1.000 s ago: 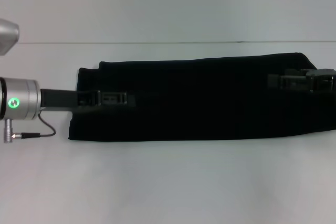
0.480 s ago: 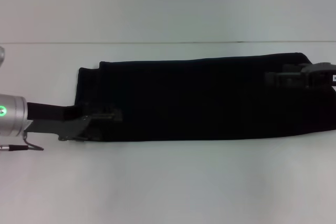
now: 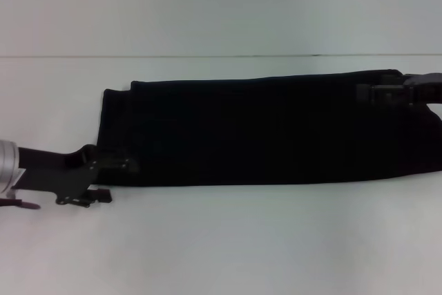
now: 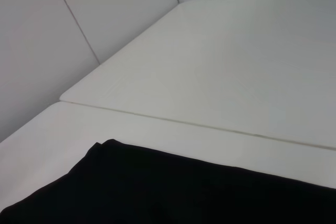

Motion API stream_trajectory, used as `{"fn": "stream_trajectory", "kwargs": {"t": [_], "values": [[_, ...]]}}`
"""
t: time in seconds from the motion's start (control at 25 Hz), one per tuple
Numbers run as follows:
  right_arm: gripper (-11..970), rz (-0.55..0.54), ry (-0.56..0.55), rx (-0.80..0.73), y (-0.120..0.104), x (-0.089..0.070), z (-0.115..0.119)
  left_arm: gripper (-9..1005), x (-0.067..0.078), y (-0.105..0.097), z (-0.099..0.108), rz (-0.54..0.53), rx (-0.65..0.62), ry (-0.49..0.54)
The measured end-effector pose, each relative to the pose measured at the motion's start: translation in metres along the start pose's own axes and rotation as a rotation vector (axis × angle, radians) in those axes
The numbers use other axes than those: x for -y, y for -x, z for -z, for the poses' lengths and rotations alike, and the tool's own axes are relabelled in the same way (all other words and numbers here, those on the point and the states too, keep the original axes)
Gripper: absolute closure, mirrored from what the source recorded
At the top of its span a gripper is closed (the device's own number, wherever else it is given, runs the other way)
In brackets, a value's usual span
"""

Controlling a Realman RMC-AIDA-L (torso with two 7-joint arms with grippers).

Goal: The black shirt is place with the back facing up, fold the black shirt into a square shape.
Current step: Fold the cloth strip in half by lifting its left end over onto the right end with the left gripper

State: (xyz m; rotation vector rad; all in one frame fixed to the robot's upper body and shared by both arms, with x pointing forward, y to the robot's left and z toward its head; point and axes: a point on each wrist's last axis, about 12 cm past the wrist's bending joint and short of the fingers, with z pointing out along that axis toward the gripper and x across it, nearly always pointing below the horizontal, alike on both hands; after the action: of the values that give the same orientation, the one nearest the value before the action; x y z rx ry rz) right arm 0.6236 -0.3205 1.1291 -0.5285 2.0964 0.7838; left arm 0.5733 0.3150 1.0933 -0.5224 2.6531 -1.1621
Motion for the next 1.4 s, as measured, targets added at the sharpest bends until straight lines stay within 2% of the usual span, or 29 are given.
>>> {"fn": "stream_trajectory", "kwargs": {"t": [0.6,1.4], "values": [[44,-0.012,-0.025,0.025,0.005,0.003,0.003,113,-0.009,0.006,-0.008,0.028,0.058,0.045],[50,-0.03,-0.028,0.035,0.001,0.005,0.006,116,-0.007,0.016,-0.013,-0.014,0.119,0.068]]}}
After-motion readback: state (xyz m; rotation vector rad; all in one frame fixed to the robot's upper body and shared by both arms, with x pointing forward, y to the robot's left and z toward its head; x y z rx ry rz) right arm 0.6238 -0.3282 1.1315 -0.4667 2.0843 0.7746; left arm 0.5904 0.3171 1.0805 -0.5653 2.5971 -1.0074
